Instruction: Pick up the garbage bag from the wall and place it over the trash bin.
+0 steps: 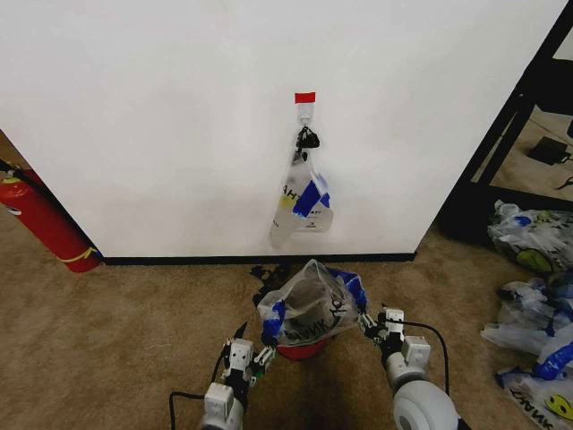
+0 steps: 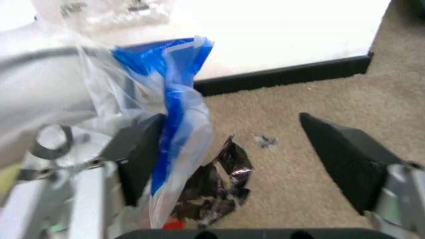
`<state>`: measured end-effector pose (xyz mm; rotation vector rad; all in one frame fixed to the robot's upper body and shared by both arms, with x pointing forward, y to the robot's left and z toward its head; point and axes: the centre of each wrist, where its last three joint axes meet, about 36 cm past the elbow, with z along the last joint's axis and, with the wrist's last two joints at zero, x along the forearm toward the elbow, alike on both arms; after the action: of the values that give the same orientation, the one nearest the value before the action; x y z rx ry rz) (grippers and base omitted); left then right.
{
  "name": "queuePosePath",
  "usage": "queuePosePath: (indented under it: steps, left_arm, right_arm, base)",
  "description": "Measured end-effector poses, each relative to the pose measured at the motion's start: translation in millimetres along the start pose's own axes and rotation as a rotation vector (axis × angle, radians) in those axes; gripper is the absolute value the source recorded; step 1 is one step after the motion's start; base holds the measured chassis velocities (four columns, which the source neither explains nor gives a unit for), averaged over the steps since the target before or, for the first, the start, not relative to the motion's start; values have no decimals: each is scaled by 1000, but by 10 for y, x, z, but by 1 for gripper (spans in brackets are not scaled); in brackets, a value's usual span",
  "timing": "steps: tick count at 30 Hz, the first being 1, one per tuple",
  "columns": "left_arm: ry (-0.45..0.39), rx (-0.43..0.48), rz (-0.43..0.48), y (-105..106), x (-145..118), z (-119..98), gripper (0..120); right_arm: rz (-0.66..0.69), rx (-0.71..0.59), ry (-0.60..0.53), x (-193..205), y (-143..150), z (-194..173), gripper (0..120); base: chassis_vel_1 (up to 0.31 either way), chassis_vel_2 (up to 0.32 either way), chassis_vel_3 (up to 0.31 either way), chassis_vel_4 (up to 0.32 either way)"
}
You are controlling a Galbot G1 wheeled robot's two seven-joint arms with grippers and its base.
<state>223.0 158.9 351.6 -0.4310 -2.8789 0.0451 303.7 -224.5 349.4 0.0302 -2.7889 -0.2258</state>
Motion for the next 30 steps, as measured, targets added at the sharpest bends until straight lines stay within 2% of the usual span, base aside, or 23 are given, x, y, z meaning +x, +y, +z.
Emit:
queuePosePath:
  steps: [3,6,11,13,16,21,23,25,28,30]
  left_arm:
    - [-30,17,33,7,40,-38,99]
    - [-37,22,49,26,107,-85,100]
    - [-48,-9,61,66,303,-109,100]
    - [-76,-37,58,88,390,-113,100]
    - [-111,-33,59,92,470,-180,100]
    - [-151,6,59,79,514,-379,100]
    - [-181,43,60,68,514,-570,100]
    - [-188,55,60,68,509,-628,100]
    - [-203,98,62,91,465,-852,100]
    - [-212,115,61,122,410,-969,100]
  right_arm:
    - [-22,-41,-32,23,-44,14,93]
    - [-48,-68,-59,59,-91,23,99]
    - [-62,-94,-90,102,-182,29,100]
    - [-63,-115,-103,115,-237,50,100]
    - [-68,-160,-118,133,-307,81,100]
    - [-63,-157,-101,121,-511,228,100]
    - [-64,-187,-108,85,-685,368,100]
    - [-60,-202,-112,78,-720,396,100]
    - [-47,-305,-128,28,-841,523,100]
    - [-134,-387,-179,-5,-980,664,100]
  base:
    - [0,0,0,0]
    - [0,0,0,0]
    - [0,0,0,0]
    - [0,0,0,0]
    - [0,0,0,0]
    - [0,0,0,0]
    - [0,0,0,0]
    - [0,0,0,0]
    - [0,0,0,0]
    - [0,0,0,0]
